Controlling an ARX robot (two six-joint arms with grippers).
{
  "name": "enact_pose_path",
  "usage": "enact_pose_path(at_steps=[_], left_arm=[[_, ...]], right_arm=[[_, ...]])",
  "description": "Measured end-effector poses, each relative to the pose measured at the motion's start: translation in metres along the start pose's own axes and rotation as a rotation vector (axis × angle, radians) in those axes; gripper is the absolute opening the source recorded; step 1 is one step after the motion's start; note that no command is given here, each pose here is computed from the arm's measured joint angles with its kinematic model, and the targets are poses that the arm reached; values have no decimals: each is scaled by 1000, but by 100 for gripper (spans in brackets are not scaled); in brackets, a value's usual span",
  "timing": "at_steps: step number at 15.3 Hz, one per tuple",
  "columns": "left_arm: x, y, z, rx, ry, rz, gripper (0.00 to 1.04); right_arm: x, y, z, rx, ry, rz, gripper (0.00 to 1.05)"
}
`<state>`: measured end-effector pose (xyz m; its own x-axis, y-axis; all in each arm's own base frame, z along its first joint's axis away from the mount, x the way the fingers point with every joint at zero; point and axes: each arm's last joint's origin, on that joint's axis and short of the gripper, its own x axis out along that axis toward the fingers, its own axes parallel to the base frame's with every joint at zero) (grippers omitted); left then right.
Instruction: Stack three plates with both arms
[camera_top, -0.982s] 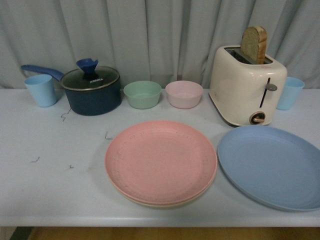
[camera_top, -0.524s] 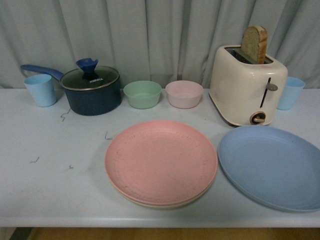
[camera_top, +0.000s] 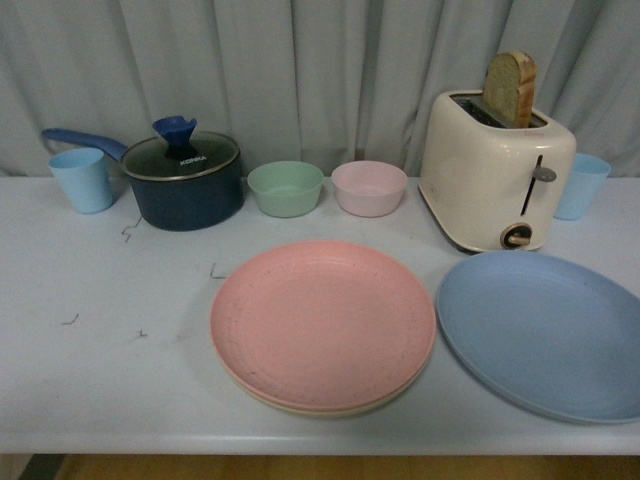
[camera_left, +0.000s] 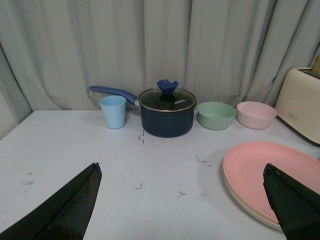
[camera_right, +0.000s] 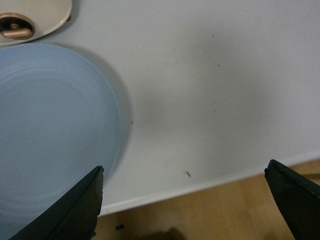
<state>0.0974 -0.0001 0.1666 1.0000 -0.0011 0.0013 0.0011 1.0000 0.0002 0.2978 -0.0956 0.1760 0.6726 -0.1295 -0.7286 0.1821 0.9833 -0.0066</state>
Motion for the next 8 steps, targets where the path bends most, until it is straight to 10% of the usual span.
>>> enact_pose_path(at_steps=[5, 8], left_arm=[[0, 0, 0, 0, 0, 0, 98], [0, 0, 0, 0, 0, 0, 98]], right_arm=[[128, 47, 3, -59, 166, 33, 98], [141, 48, -8, -48, 199, 9, 44]])
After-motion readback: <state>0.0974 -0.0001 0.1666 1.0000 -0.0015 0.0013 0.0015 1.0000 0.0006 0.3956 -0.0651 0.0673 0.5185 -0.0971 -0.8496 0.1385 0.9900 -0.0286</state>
